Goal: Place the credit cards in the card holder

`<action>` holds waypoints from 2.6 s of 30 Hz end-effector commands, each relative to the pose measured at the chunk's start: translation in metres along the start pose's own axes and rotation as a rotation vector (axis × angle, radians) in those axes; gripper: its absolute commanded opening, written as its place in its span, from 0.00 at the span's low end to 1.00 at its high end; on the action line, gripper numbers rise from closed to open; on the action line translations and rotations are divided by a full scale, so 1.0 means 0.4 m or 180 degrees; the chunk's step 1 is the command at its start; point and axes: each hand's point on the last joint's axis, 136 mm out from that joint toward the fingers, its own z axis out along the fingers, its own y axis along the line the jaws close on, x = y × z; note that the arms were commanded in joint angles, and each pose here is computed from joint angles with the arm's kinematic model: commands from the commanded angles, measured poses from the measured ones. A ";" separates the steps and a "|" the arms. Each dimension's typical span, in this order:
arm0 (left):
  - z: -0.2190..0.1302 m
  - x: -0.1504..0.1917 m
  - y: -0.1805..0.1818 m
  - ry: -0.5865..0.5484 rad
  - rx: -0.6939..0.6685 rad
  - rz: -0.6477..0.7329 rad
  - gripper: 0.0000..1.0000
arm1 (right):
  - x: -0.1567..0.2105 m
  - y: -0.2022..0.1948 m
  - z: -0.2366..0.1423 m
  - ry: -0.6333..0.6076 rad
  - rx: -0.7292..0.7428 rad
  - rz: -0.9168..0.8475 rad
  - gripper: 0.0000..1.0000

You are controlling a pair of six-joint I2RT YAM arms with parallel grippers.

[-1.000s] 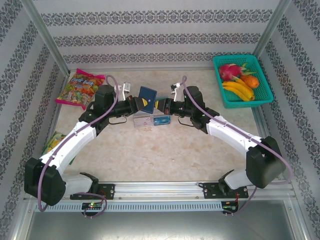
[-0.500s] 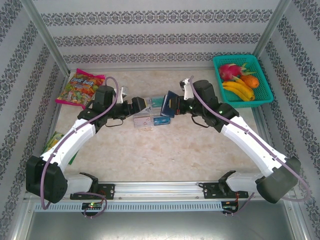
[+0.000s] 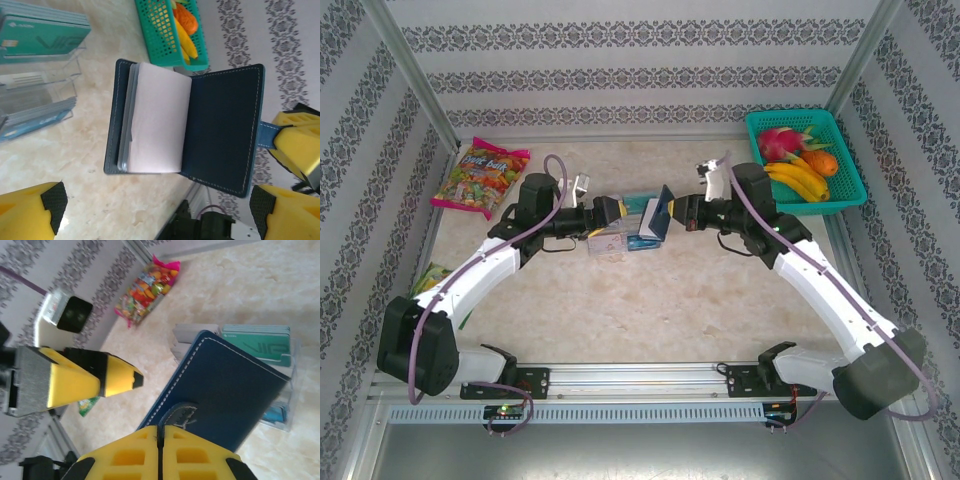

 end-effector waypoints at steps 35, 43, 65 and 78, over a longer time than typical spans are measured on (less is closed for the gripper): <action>0.051 -0.069 -0.153 0.0085 0.1595 -0.0221 0.68 | -0.148 0.276 -0.105 -0.0518 -0.1363 -0.0218 0.00; 0.023 -0.064 -0.246 0.0173 0.1847 -0.0140 0.59 | -0.141 0.241 -0.072 -0.0508 -0.1289 -0.0150 0.00; 0.055 -0.078 -0.193 0.0226 0.1905 -0.0430 0.69 | -0.171 0.344 -0.106 -0.0602 -0.1567 -0.0314 0.00; 0.008 -0.096 -0.279 0.0354 0.2241 -0.0635 0.71 | -0.176 0.315 -0.072 -0.0620 -0.1488 -0.0329 0.00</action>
